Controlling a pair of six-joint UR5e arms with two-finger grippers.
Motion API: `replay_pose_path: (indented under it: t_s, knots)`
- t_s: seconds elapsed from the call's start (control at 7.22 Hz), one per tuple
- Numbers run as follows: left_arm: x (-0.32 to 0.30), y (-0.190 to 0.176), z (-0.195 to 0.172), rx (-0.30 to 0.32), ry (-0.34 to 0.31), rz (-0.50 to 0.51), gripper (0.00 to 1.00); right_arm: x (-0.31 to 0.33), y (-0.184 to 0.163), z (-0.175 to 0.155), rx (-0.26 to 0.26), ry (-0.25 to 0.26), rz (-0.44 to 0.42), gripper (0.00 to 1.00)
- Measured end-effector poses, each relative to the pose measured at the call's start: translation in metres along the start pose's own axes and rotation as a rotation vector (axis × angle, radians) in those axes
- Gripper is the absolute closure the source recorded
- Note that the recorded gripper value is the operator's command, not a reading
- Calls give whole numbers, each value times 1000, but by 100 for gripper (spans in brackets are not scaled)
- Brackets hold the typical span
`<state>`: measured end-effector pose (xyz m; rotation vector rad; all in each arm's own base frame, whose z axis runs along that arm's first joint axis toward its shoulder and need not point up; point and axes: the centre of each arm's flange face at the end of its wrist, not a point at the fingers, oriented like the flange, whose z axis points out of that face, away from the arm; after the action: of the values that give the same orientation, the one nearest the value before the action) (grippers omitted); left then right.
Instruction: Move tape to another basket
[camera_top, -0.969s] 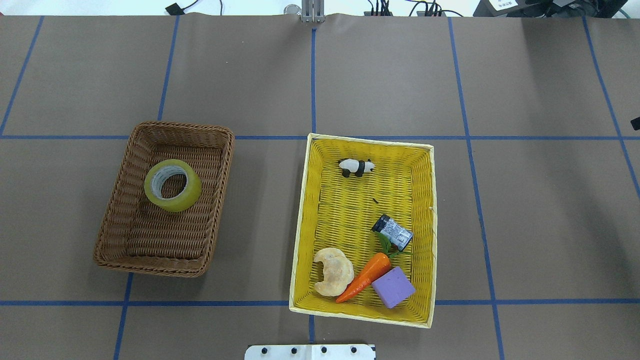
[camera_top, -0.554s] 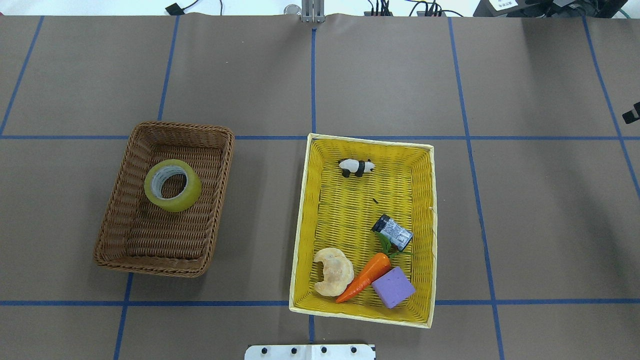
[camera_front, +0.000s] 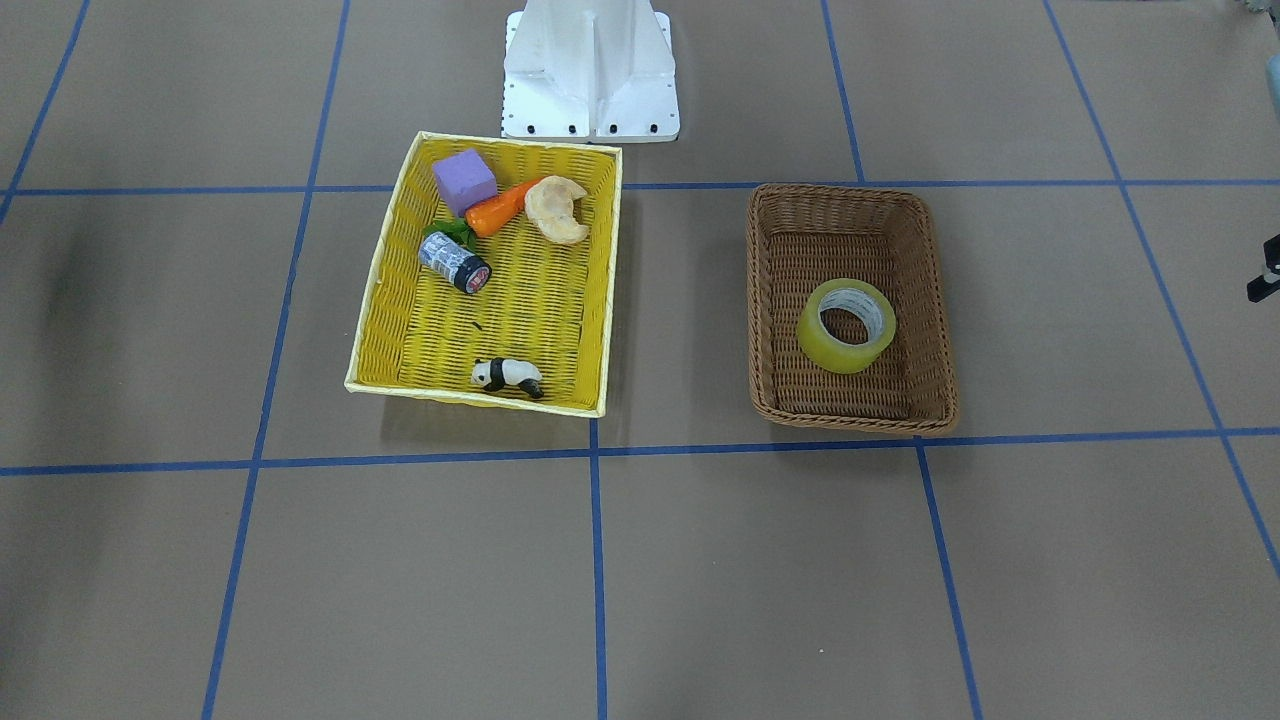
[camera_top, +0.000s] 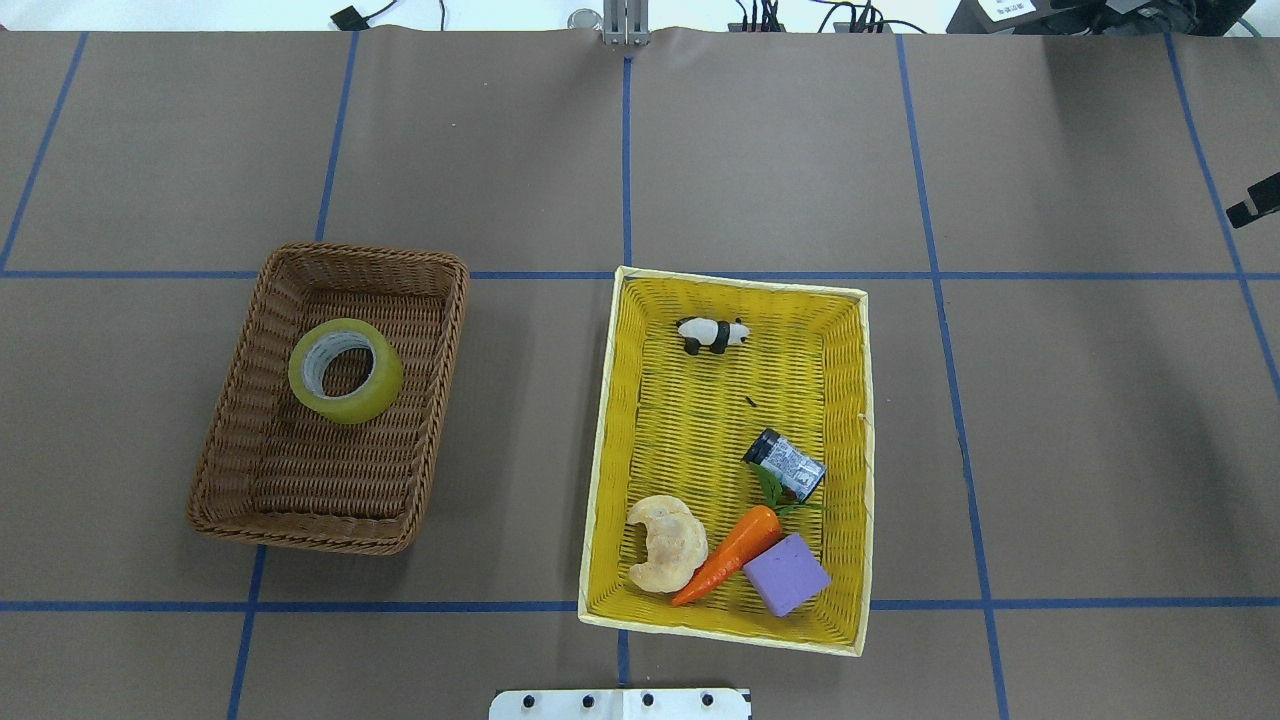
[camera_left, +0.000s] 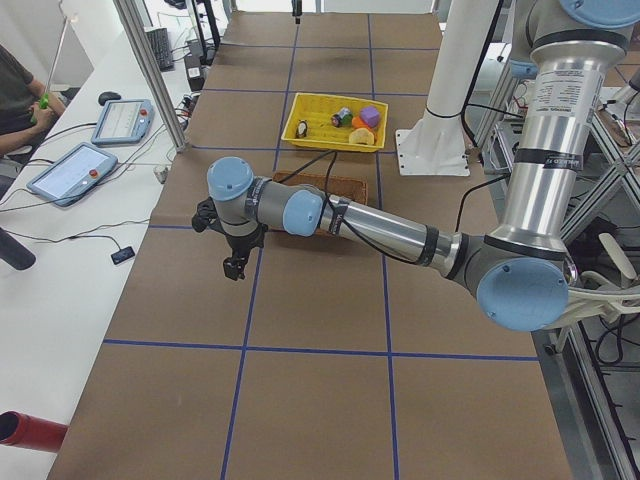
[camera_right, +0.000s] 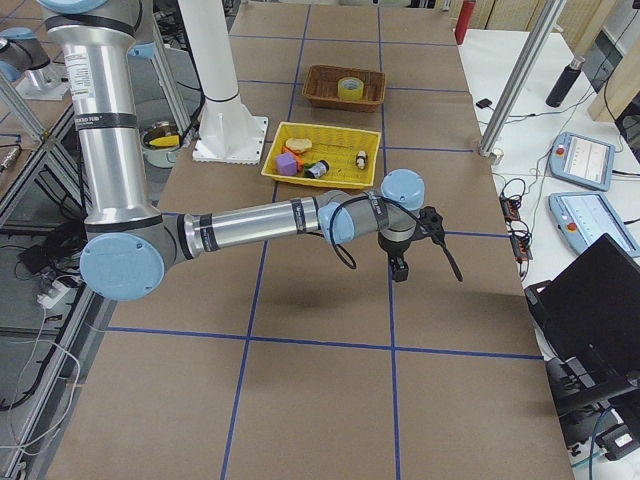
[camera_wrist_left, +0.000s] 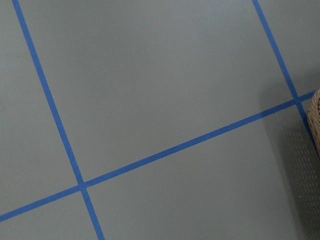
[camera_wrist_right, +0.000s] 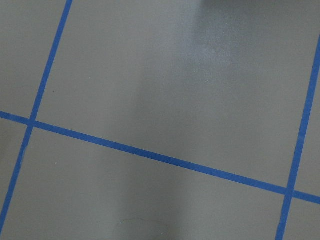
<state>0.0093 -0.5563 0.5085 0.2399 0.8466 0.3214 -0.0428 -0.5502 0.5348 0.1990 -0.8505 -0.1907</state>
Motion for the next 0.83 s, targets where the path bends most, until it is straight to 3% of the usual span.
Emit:
replay_pose_path:
  t_s: [0.83]
  knots:
    - [4, -2, -5, 12, -5, 8, 2, -14, -30, -19, 37, 0, -19, 0]
